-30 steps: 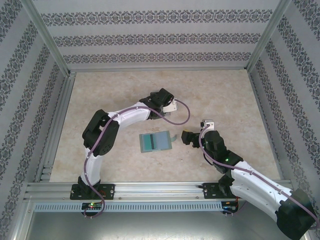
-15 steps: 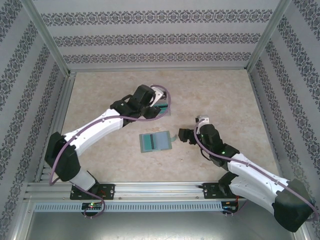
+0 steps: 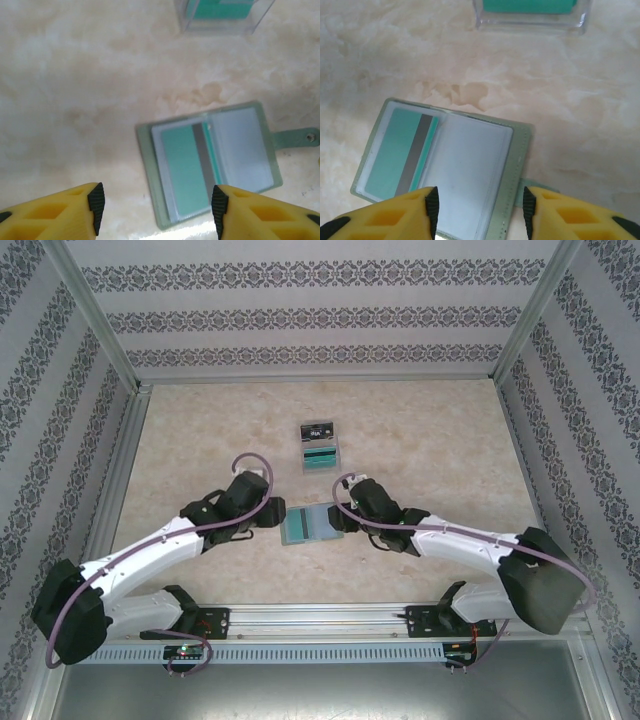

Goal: Take the credit cards out of the card holder

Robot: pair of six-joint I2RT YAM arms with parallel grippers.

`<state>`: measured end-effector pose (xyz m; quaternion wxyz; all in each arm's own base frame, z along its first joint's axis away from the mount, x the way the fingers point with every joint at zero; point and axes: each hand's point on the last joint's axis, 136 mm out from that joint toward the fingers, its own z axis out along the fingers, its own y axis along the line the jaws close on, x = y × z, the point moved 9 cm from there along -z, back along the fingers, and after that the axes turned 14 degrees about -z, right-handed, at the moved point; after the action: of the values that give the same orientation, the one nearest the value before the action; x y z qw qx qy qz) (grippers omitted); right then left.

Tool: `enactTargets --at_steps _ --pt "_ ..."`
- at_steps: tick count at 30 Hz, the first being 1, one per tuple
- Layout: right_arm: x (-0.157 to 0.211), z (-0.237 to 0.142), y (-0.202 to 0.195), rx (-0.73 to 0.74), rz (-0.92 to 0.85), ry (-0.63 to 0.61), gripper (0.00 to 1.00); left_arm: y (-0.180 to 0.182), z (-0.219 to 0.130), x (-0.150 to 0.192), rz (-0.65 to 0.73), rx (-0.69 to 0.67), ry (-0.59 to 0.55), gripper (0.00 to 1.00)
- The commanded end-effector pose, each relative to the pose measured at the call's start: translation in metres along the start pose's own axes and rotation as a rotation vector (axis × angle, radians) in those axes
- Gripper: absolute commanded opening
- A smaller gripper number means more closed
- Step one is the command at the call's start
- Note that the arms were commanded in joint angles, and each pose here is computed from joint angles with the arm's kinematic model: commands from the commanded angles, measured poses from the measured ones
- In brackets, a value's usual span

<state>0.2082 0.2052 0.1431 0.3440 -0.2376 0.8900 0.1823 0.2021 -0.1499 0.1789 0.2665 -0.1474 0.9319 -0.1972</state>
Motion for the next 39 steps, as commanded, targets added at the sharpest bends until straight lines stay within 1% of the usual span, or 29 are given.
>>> enactTargets --at_steps 1,2,3,5,6,7,8,9,10,12,14,18,25,28,31,34,39 --pt "-0.009 0.006 0.011 -0.084 0.036 0.013 0.49 -0.002 0.008 0.004 -0.186 0.099 0.025 0.55" --pt "-0.010 0.008 0.012 -0.096 0.050 0.016 0.48 0.000 0.011 0.007 -0.198 0.096 0.035 0.50" --pt "-0.009 0.011 0.013 -0.104 0.069 0.028 0.45 0.001 0.015 0.010 -0.205 0.099 0.051 0.42" --pt "-0.012 0.015 0.016 -0.133 0.103 0.041 0.37 0.000 0.023 0.014 -0.220 0.120 0.082 0.35" --pt "-0.013 0.018 0.018 -0.153 0.114 0.050 0.31 -0.001 0.028 0.016 -0.228 0.127 0.099 0.27" --pt "-0.014 0.021 0.020 -0.171 0.129 0.062 0.28 -0.001 0.032 0.018 -0.237 0.132 0.113 0.19" --pt "-0.015 0.024 0.023 -0.186 0.142 0.072 0.27 -0.001 0.036 0.019 -0.245 0.135 0.124 0.14" --pt "-0.017 0.028 0.025 -0.202 0.153 0.082 0.26 -0.002 0.039 0.021 -0.254 0.140 0.135 0.13" --pt "-0.018 0.031 0.027 -0.220 0.164 0.093 0.24 -0.003 0.042 0.022 -0.258 0.147 0.143 0.07" --pt "-0.019 0.038 0.031 -0.249 0.179 0.113 0.20 -0.004 0.046 0.023 -0.265 0.157 0.153 0.01" --pt "-0.020 0.044 0.034 -0.261 0.189 0.133 0.18 -0.003 0.050 0.025 -0.268 0.157 0.160 0.00" --pt "-0.017 0.054 0.036 -0.266 0.207 0.170 0.19 -0.003 0.058 0.027 -0.261 0.153 0.177 0.00" --pt "-0.011 0.064 0.037 -0.274 0.248 0.221 0.17 0.002 0.067 0.031 -0.246 0.092 0.205 0.00" --pt "-0.007 0.069 0.038 -0.276 0.259 0.245 0.14 0.006 0.069 0.034 -0.231 0.076 0.209 0.00" --pt "-0.004 0.071 0.037 -0.265 0.262 0.259 0.15 0.010 0.073 0.037 -0.224 0.047 0.216 0.00" --pt "-0.001 0.073 0.036 -0.258 0.268 0.278 0.18 0.015 0.075 0.040 -0.228 0.022 0.222 0.00" --pt "0.003 0.076 0.034 -0.229 0.285 0.297 0.19 0.020 0.074 0.043 -0.226 -0.002 0.223 0.00"
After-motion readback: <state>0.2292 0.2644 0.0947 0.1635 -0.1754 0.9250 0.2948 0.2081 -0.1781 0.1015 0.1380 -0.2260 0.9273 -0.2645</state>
